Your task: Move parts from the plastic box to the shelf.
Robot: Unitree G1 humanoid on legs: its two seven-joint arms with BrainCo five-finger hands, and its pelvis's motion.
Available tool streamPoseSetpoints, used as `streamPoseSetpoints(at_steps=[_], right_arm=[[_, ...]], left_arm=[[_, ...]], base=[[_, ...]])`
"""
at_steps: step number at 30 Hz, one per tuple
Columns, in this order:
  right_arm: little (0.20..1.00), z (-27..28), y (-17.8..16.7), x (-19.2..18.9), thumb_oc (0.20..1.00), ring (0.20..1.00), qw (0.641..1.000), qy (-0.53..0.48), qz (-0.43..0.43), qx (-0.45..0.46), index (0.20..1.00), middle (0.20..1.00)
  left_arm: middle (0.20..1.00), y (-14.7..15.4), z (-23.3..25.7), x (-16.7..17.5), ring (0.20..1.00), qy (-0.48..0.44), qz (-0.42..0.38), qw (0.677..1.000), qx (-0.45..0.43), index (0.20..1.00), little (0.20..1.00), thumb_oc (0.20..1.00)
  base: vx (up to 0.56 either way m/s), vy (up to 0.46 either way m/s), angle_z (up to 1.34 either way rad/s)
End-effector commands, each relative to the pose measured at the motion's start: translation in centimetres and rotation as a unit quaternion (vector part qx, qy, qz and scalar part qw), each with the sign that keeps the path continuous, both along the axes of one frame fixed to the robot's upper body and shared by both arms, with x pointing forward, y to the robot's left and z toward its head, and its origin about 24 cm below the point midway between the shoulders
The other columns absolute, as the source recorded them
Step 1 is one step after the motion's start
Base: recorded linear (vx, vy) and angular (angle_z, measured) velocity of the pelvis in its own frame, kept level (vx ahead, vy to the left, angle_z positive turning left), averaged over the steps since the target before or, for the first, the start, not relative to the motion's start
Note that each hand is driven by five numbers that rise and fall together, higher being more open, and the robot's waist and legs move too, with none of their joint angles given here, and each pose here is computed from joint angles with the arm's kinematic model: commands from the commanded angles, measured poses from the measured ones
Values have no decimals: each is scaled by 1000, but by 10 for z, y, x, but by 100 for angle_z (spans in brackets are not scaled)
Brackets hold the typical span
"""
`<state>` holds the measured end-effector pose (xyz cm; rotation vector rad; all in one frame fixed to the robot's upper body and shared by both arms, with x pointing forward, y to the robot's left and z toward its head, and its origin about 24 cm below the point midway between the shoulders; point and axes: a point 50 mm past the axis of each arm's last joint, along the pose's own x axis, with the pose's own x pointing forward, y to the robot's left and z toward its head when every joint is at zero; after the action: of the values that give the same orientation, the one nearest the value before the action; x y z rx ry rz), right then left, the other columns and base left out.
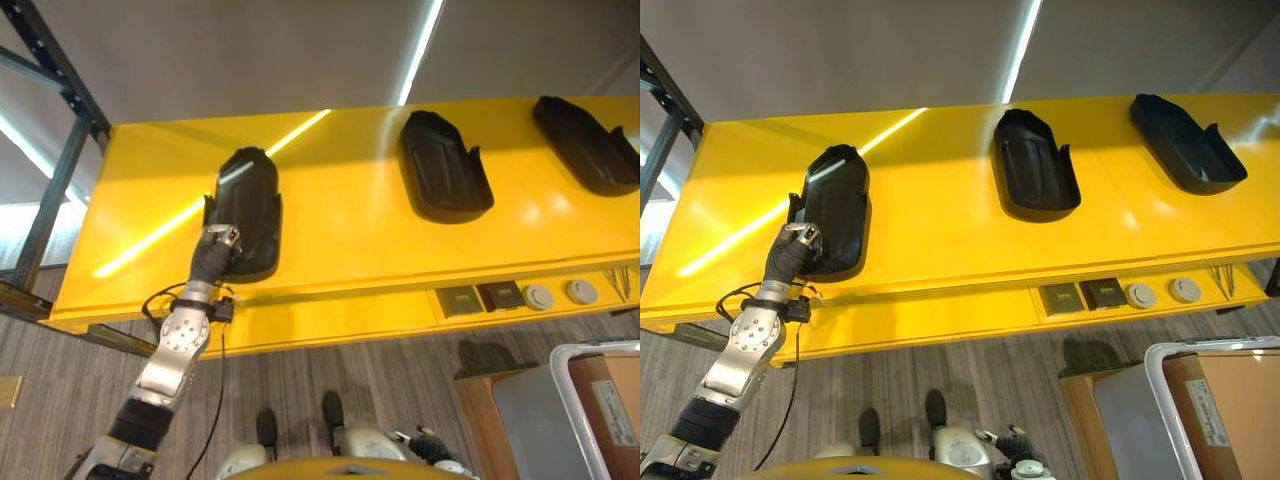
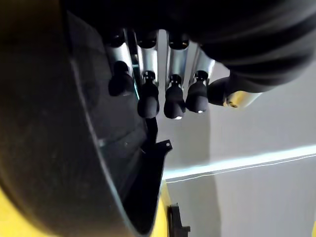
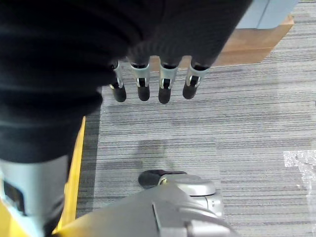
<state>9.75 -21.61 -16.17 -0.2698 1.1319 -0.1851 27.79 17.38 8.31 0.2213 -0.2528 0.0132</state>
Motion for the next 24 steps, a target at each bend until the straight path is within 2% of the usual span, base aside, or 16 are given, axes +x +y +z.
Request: streamPoseSetpoints(at_steps=[1, 9, 10, 13, 19, 24], right_arm=[[1000, -5, 23, -4, 1000, 1000, 999, 10, 46, 9, 1000, 1000], [1000, -2, 25, 5, 1000, 1000, 999, -8, 52, 10, 1000, 1000], [1000, -3, 26, 5, 1000, 1000, 999, -7, 49, 11, 1000, 1000], [1000, -3, 26, 4, 1000, 1000, 999, -6, 45, 13, 1000, 1000], [1000, -3, 25, 5, 1000, 1000, 999, -6, 36, 14, 1000, 1000], [1000, -3, 23, 5, 1000, 1000, 999, -1, 30, 12, 1000, 1000]], left_arm=[[200, 14, 32, 12, 200, -78, 39, 996, 22, 200, 200, 200], [200, 13, 59, 19, 200, -136, 52, 989, 27, 200, 200, 200], [200, 5, 72, 9, 200, -171, 21, 985, 7, 200, 200, 200], [200, 1, 78, -9, 200, -189, -16, 982, -18, 200, 200, 200], [200, -8, 67, -37, 200, -160, -83, 982, -60, 200, 200, 200], [200, -12, 42, -60, 200, -82, -138, 983, -91, 200, 200, 200]], base=[[0, 0, 0], [0, 0, 0], [0, 0, 0], [0, 0, 0], [-16, -1, 5], [-54, 0, 13]])
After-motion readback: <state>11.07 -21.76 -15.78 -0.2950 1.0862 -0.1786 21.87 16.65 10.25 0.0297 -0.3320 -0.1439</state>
